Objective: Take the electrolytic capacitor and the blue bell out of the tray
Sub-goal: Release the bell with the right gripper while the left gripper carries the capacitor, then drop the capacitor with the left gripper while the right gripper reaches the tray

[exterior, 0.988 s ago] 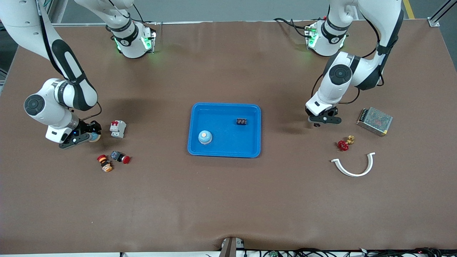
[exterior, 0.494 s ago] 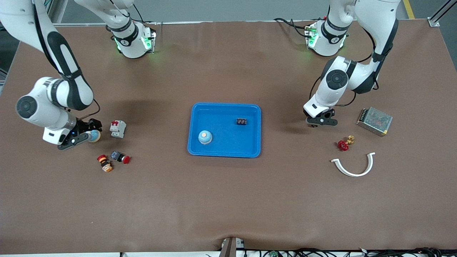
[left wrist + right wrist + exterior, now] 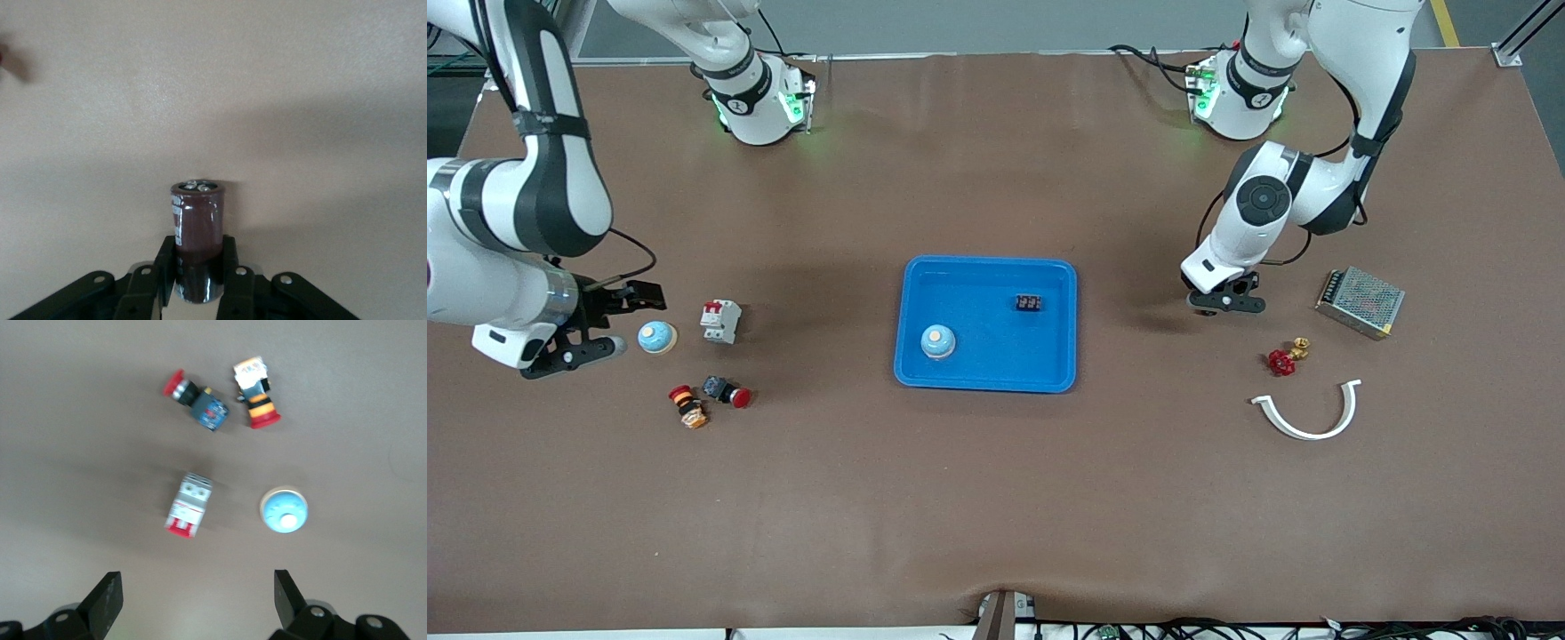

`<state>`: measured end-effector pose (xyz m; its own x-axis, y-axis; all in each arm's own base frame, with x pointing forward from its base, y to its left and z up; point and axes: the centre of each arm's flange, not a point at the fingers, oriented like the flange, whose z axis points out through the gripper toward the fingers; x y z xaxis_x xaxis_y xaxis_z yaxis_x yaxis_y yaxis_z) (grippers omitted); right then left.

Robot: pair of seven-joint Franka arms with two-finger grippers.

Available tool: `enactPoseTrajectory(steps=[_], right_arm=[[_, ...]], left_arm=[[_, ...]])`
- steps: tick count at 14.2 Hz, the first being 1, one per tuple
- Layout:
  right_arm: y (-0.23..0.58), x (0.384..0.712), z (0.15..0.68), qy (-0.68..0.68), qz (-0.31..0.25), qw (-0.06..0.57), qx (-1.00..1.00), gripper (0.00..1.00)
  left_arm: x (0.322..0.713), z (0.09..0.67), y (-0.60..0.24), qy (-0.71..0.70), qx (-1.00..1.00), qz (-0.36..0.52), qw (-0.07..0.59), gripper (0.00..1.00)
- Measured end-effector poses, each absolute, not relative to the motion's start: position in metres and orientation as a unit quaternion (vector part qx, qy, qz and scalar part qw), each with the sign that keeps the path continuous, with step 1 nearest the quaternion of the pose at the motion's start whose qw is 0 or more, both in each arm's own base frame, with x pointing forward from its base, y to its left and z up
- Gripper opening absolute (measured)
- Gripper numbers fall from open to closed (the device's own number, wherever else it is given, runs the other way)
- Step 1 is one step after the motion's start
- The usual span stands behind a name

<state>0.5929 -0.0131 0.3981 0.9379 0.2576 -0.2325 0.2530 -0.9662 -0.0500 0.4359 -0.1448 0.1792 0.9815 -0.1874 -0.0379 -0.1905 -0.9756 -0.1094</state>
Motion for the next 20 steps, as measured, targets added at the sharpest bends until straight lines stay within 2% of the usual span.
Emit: enactPoseTrajectory(steps=[2, 3, 9, 10, 14, 17, 20], right_arm=[[0.028, 0.598, 0.409, -0.092, 0.109, 0.013, -0.990, 1.00], [0.049, 0.599, 0.412, -0.068, 0.106, 0.018, -0.992, 1.00], [0.149, 0.606, 0.417, 0.050, 0.094, 0.051, -0.993, 1.00], [0.160, 0.610, 0.412, 0.065, 0.089, 0.055, -0.992, 1.00], [0.219, 0.613, 0.374, 0.100, 0.067, 0.052, -0.991, 1.00], [0.265, 0.606, 0.343, 0.092, 0.062, 0.047, -0.993, 1.00], [0.298, 0.596, 0.319, 0.082, 0.063, 0.041, -0.994, 1.00]], left_arm=[[0.436, 0.179, -0.145, 0.096, -0.994, 0.013, 0.056, 0.32], [0.435, 0.179, -0.146, 0.096, -0.994, 0.014, 0.056, 0.38], [0.436, 0.179, -0.148, 0.064, -0.996, 0.010, 0.055, 0.96], [0.436, 0.180, -0.149, 0.041, -0.998, 0.008, 0.055, 1.00], [0.434, 0.186, -0.176, -0.042, -0.998, 0.004, 0.054, 1.00], [0.445, 0.208, -0.204, -0.092, -0.993, 0.014, 0.067, 1.00], [0.459, 0.232, -0.231, -0.145, -0.988, 0.022, 0.049, 1.00]])
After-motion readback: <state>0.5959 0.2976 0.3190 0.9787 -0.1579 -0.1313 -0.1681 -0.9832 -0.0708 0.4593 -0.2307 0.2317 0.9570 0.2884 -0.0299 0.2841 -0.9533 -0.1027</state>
